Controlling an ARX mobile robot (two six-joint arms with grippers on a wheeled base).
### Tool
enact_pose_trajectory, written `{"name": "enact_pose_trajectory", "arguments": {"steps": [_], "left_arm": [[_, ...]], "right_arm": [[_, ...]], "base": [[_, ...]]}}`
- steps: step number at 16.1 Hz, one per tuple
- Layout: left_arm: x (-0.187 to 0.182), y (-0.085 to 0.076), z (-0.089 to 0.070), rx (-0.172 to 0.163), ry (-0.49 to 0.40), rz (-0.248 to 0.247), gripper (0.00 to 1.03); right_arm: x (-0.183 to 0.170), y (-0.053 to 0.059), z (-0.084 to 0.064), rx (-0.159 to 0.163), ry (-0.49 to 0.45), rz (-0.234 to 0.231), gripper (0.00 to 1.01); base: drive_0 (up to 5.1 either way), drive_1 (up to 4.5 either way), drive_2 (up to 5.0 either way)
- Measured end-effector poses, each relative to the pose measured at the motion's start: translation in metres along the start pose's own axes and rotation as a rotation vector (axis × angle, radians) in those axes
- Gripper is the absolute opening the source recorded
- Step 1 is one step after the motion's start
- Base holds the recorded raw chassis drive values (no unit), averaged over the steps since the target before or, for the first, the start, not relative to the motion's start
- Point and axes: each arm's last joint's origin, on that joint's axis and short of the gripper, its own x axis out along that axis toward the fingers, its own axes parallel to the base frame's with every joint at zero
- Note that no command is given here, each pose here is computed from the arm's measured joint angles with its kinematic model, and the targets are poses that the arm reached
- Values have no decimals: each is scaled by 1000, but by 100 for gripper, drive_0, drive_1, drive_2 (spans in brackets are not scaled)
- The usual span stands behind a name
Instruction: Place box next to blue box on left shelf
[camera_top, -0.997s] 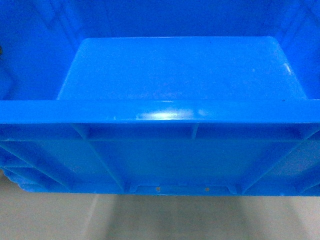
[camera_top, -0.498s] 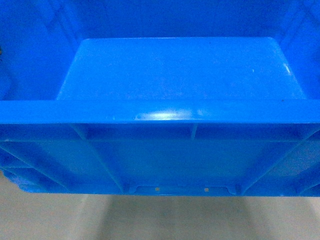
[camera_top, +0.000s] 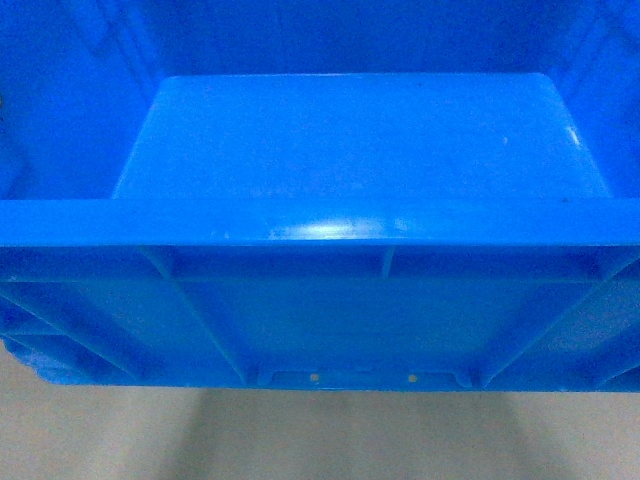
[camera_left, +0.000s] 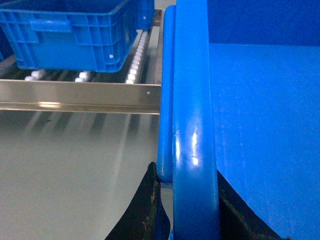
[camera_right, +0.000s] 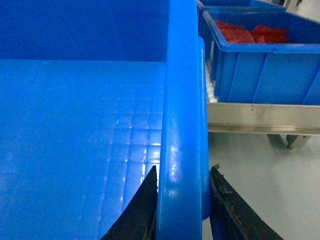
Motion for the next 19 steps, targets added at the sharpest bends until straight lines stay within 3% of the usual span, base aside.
{"name": "enact_pose_trajectory", "arguments": {"steps": [17,19], "left_arm": [[0,0,-1,-1,2,0,17],[0,0,-1,-1,0,0,17]], "right_arm": [[0,0,0,0,-2,-1,21],[0,0,0,0,-2,0,21]], "base": [[0,0,0],[2,406,-403]]}}
